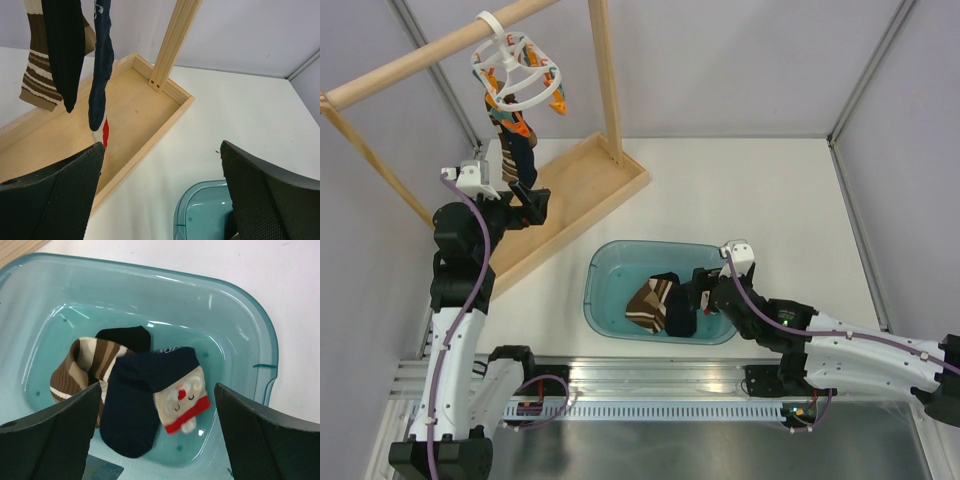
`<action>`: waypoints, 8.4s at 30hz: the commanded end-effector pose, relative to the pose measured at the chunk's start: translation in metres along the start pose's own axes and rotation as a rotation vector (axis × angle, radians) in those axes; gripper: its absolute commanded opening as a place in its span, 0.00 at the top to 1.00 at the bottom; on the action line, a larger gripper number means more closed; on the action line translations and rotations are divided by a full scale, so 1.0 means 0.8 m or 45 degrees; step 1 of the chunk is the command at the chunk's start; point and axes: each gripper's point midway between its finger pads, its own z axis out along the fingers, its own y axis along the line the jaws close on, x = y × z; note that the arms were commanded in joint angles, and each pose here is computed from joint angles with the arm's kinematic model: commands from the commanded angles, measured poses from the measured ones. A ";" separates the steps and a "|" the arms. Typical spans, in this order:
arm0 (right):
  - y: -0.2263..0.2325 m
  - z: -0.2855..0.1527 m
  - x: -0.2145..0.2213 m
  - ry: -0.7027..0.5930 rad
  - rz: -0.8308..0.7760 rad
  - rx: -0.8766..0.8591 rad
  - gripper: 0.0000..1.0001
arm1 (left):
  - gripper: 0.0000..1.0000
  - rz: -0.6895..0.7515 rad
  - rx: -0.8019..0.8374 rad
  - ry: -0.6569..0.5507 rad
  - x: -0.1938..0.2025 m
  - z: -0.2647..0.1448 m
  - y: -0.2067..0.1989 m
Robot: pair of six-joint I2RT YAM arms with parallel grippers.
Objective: Remove the socks clipped to the hanger
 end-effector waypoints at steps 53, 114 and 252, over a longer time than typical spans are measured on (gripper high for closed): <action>0.438 0.200 -0.239 -0.641 -0.175 -0.909 0.03 | 0.00 -0.262 -0.595 -0.090 -0.013 -0.025 0.160; 0.388 0.210 -0.277 -0.864 -0.280 -0.470 0.98 | 0.00 -0.121 0.094 -0.050 -0.021 0.004 0.025; 0.314 0.126 -0.238 -0.705 -0.232 -0.520 0.99 | 0.05 -0.189 0.131 -0.422 -0.161 0.111 0.013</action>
